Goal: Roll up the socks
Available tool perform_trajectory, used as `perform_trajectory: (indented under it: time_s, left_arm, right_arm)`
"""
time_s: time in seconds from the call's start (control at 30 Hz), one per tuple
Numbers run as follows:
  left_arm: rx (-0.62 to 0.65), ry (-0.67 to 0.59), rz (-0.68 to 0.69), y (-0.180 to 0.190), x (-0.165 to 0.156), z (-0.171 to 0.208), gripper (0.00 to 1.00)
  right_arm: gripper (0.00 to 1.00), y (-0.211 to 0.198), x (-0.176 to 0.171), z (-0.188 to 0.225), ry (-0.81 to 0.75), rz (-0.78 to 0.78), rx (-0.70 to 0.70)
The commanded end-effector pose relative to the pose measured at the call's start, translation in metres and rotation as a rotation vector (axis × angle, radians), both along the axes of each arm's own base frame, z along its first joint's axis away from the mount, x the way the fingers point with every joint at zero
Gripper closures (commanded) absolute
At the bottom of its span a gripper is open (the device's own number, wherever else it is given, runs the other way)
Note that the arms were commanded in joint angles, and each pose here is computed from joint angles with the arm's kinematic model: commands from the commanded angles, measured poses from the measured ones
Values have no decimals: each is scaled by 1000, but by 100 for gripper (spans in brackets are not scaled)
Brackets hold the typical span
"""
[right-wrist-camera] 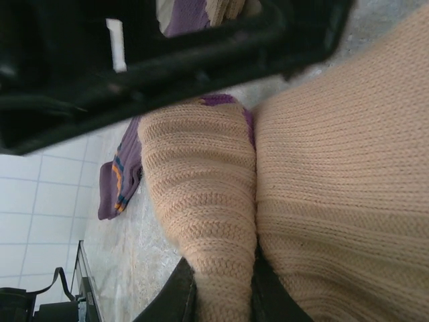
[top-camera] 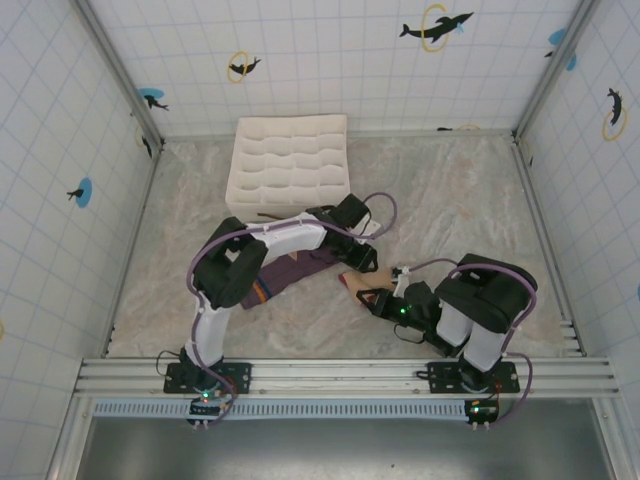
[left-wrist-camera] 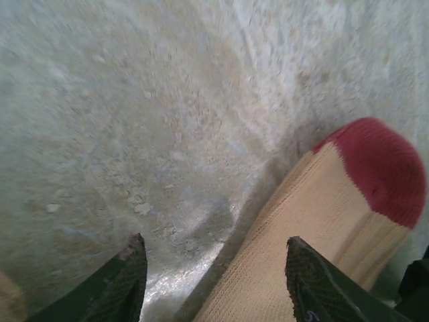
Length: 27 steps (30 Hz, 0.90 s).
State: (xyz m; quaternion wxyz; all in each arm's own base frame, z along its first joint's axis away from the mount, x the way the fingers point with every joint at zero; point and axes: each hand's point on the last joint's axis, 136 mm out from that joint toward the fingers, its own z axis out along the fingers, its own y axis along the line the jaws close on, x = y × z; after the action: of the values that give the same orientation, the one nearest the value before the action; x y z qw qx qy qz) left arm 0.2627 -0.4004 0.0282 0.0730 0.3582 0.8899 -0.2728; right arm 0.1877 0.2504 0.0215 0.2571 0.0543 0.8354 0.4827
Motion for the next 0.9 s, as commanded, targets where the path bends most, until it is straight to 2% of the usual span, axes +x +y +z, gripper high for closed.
perform_trajectory:
  time_s: [0.0,0.33,0.43,0.57,0.63,0.8,0.87]
  left_arm:
    - [41,66,-80,2,-18,-15,56]
    - [154,150,-181,15,-53,-42,55]
    - [188,170,-187,24,-59,-45,52]
    - [247,159,-178,38,-61,-50,53]
    - [269,152,-162,42,-61,-54,60]
    - [326,131,-102,53,-56,-68,92]
    - [331,128,-77,55,-54,-70,100]
  right_arm:
    - [100,-73,-66,-81,247,17,-323]
    - [100,-76,-66,-81,231,19,-339]
    - [100,-76,-65,-81,221,22,-350]
    - [100,-76,-61,-79,200,26,-363]
    - [100,-75,-59,-77,184,30,-368]
    - [100,-72,-53,-73,136,59,-393]
    - [100,-69,-53,-70,116,78,-388]
